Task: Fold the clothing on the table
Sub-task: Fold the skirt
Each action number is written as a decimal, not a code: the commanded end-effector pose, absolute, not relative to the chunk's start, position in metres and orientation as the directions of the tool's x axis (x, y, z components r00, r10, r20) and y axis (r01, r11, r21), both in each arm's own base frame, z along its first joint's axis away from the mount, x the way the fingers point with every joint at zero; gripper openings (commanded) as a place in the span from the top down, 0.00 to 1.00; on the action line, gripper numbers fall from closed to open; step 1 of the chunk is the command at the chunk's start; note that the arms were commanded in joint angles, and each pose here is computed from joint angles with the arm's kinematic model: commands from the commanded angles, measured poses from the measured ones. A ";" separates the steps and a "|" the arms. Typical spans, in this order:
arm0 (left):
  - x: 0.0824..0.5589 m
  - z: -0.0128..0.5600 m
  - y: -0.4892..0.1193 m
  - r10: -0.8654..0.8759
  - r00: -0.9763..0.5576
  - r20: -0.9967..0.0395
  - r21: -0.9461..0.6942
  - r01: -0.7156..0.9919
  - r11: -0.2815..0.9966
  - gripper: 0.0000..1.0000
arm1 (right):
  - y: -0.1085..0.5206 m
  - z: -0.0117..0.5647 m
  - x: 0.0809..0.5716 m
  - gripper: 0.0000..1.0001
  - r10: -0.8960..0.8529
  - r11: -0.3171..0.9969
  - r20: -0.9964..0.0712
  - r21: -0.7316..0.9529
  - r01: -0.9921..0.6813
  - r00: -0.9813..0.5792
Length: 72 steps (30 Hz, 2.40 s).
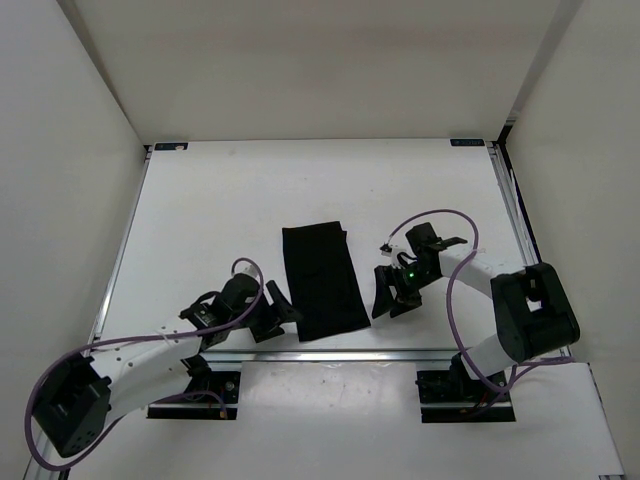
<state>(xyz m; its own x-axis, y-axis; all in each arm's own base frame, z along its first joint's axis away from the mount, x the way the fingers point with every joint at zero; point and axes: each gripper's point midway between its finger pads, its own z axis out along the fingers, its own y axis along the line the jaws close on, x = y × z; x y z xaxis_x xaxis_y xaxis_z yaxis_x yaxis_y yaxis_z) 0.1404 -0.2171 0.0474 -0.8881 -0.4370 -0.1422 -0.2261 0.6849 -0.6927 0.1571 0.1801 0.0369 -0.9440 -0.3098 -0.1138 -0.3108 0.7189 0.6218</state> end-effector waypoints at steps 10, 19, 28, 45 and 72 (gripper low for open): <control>0.150 0.037 -0.236 -0.396 -0.900 -0.181 -0.630 -0.203 0.749 0.20 | 0.187 0.037 0.172 0.28 -0.352 0.703 -0.188 0.593 -0.392 -0.917; 0.143 0.035 -0.259 -0.340 -0.924 -0.174 -0.624 -0.164 0.764 0.28 | 0.193 0.037 0.165 0.28 -0.363 0.659 -0.222 0.626 -0.417 -0.905; 0.140 0.040 -0.252 -0.383 -0.907 -0.176 -0.665 -0.178 0.725 0.75 | 0.199 0.042 0.164 0.30 -0.335 0.600 -0.265 0.680 -0.422 -0.904; 0.156 0.055 -0.269 -0.405 -0.896 -0.184 -0.724 -0.155 0.672 0.94 | 0.214 0.037 0.137 0.29 -0.425 0.456 -0.214 0.789 -0.412 -0.880; 0.156 0.054 -0.261 -0.416 -0.893 -0.172 -0.730 -0.168 0.663 0.94 | 0.224 0.019 0.173 0.48 -0.345 0.540 -0.095 0.793 -0.280 -0.934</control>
<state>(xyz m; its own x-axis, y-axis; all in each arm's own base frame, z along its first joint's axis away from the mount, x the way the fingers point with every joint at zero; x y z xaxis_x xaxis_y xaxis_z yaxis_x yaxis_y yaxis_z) 0.1504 -0.2563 0.0423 -0.8971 -0.4109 -0.1622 -0.1906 0.6912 -0.6970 0.1567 0.2213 0.0272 -0.9394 -0.3413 -0.0331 -0.2189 0.5226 0.8240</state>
